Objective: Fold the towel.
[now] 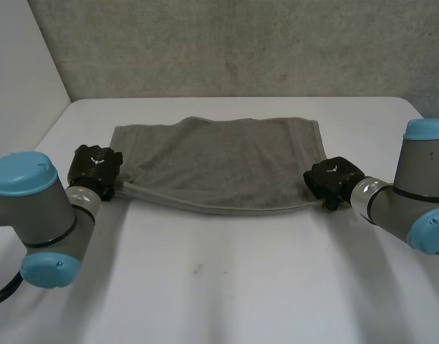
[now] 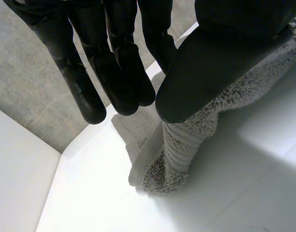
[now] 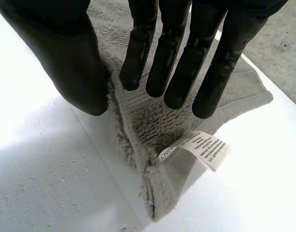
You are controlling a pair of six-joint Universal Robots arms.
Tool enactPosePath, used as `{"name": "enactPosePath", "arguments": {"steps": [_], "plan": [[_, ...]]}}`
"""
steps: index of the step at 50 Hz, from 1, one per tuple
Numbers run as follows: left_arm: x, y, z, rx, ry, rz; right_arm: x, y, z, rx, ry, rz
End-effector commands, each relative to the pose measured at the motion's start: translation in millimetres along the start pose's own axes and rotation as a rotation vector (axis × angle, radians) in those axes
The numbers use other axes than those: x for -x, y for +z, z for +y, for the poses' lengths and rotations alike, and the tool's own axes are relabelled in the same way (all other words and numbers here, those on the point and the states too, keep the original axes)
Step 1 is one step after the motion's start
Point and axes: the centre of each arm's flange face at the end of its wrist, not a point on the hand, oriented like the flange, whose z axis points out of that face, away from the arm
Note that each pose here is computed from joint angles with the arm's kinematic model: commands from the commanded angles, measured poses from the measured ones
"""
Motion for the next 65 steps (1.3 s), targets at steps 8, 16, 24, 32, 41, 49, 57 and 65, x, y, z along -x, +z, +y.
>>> {"name": "enactPosePath", "arguments": {"steps": [8,16,24,32,41,49,57,65], "plan": [[-3,0,6,0.010,0.006,0.007,-9,-2,7,0.020,-0.037,0.026],[-12,3,19,0.039,0.026,0.050,-12,-9,4,0.014,-0.053,0.027],[-4,6,24,0.074,0.063,0.060,-10,-10,4,0.012,-0.053,0.016],[3,8,30,0.092,0.058,0.046,-10,-10,5,0.013,-0.051,0.014],[-2,2,27,0.066,0.055,0.104,-9,-10,6,0.014,-0.049,0.012],[-8,-3,5,-0.064,0.046,0.268,-9,-10,6,0.011,-0.050,0.014],[-7,15,-11,-0.073,0.039,0.352,-7,-9,8,0.015,-0.048,0.007],[-4,40,-16,0.001,0.143,0.411,-3,-10,10,0.016,-0.044,-0.015]]}}
